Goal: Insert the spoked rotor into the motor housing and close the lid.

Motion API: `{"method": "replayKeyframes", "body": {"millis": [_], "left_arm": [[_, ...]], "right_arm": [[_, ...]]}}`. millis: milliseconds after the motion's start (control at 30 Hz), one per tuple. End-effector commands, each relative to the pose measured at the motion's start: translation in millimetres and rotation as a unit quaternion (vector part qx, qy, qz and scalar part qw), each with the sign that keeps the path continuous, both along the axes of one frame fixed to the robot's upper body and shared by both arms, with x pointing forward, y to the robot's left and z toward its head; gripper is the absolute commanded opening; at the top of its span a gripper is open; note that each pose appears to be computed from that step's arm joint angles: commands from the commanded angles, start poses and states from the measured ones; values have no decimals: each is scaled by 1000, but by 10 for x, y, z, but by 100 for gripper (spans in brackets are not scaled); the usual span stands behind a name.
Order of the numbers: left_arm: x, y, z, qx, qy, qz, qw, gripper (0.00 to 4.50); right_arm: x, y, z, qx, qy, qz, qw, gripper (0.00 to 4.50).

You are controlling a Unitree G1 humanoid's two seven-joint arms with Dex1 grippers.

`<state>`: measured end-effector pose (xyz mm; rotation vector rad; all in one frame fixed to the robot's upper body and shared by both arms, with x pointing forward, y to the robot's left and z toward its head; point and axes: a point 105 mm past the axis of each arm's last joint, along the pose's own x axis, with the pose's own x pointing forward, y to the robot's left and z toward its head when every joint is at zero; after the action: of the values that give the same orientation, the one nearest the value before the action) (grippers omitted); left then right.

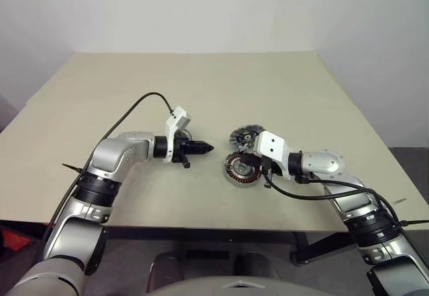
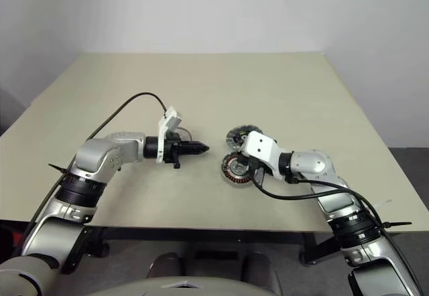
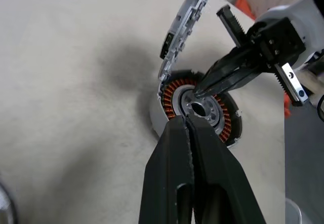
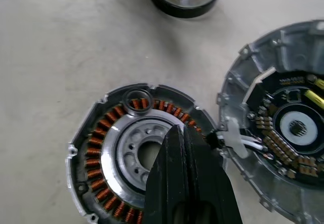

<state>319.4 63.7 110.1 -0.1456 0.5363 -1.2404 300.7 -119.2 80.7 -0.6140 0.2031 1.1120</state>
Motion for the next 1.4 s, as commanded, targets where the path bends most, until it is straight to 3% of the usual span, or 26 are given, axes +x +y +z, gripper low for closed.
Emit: {"method": "replayKeyframes", "body": {"millis": [33,400,800,1400], "left_arm": [[-2,-66,78,9,-6,-33,999,6],[28,-133,45,42,21,-76,996,6],[11,-347,10,18,27,-91,995,6],[-64,-388,-140,53,39,-110,992,6]], "right_arm": [[20,-92,166,7,-33,-9,999,0],[260,-483,206,-35,-64,-108,991,0],[277,-468,185,-41,-71,-110,991,0],[345,-491,185,-47,-84,-130,987,0]]}}
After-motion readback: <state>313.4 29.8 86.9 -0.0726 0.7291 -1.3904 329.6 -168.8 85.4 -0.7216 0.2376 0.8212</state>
